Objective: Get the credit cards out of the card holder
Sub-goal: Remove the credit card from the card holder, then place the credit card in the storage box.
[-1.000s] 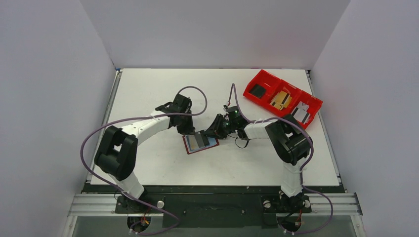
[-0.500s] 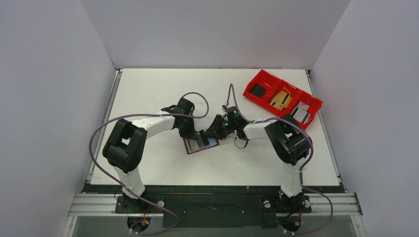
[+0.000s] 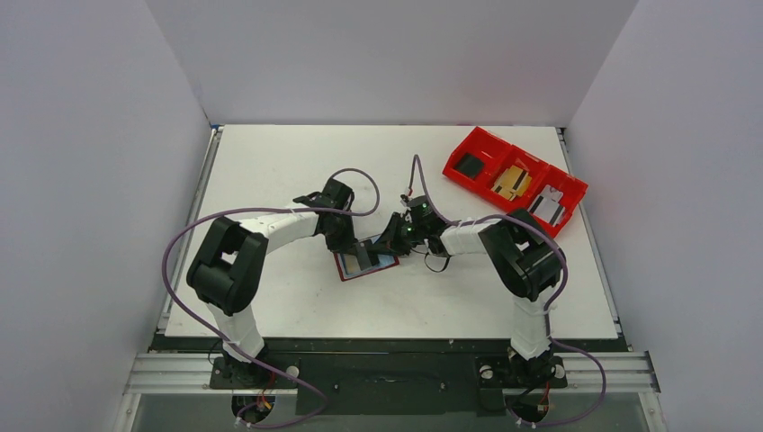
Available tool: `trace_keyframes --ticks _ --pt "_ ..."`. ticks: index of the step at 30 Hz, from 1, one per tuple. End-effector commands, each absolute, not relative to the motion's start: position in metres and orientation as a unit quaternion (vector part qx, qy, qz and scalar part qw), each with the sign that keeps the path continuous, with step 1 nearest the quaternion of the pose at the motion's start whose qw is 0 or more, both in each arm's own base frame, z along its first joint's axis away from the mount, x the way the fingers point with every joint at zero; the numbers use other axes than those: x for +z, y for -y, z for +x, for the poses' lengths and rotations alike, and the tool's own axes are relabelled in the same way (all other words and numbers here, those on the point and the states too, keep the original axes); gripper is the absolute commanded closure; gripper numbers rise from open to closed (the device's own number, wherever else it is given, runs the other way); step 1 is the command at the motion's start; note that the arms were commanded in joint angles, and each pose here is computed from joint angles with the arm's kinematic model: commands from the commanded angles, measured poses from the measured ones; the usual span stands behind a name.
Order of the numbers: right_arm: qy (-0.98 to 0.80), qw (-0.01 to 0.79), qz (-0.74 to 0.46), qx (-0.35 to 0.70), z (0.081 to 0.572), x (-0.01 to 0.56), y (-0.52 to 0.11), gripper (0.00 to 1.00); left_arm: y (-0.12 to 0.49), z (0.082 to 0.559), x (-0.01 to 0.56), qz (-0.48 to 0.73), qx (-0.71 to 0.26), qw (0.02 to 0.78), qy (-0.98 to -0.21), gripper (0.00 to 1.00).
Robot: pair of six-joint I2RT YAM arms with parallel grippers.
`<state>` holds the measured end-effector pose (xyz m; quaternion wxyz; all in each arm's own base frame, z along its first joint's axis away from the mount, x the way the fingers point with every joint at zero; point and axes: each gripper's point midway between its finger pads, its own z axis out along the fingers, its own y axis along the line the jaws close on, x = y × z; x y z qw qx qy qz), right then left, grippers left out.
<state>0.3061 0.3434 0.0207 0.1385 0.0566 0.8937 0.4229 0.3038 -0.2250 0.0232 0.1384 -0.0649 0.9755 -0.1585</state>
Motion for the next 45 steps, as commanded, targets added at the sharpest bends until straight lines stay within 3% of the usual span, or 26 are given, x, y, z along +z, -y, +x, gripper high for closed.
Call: trace_keyframes --ticks 1,17,30,33,36,38,45 --pt "-0.906 0.143 0.064 0.394 0.31 0.011 -0.327 1.0 0.209 0.295 0.008 -0.073 -0.118 0.127 -0.982 1.0" --pt "-0.898 0.175 0.079 0.395 0.332 0.04 -0.305 1.0 0.201 0.294 0.013 -0.073 -0.124 0.132 -0.981 1.0" --pt "-0.87 0.229 0.097 0.425 0.362 0.122 -0.292 1.0 0.239 0.335 0.099 -0.037 -0.211 0.208 -0.954 1.0" --pt "-0.863 0.249 0.111 0.426 0.372 0.14 -0.282 1.0 0.247 0.342 0.13 -0.028 -0.237 0.232 -0.943 0.92" --pt "-0.858 0.268 0.133 0.417 0.386 0.153 -0.265 1.0 0.249 0.341 0.147 -0.022 -0.249 0.244 -0.937 0.73" --pt "-0.855 0.284 0.15 0.408 0.396 0.161 -0.252 1.0 0.248 0.338 0.157 -0.017 -0.255 0.251 -0.934 0.66" --pt "-0.841 0.352 0.226 0.344 0.448 0.178 -0.184 1.0 0.233 0.324 0.179 -0.001 -0.25 0.269 -0.93 0.56"
